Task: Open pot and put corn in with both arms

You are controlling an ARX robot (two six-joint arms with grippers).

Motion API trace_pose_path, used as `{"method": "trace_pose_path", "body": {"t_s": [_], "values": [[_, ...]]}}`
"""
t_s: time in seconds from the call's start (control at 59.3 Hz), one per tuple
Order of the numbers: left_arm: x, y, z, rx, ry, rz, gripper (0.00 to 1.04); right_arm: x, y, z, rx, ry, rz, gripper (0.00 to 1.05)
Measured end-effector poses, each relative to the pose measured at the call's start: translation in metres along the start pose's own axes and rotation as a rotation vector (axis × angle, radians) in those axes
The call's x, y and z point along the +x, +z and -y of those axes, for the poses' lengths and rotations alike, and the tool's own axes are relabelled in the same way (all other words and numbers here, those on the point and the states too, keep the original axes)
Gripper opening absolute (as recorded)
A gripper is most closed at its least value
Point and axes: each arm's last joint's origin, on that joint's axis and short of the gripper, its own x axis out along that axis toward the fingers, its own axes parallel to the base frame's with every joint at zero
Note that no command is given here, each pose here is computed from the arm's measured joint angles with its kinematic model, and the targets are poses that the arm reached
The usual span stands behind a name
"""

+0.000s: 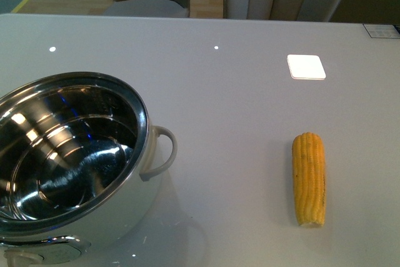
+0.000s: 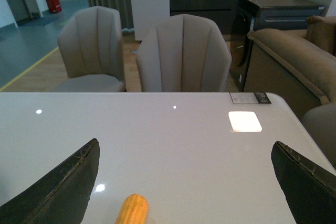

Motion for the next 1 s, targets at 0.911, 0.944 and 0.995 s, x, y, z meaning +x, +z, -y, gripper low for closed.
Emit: {"method": "trace_pose_path", "body": {"t_s": [0.911, 0.944, 0.995], "values": [[-0.03, -0.012, 0.017, 0.013, -0.005, 0.019, 0.03, 0.0, 0.0, 0.0, 0.0, 0.0, 0.0, 0.96], [-0.03, -0.012, 0.017, 0.013, -0.005, 0.02, 0.03, 0.0, 0.0, 0.0, 0.0, 0.0, 0.0, 0.96], [-0.031, -0.012, 0.017, 0.013, -0.005, 0.02, 0.03, 0.0, 0.0, 0.0, 0.0, 0.0, 0.0, 0.96]]}}
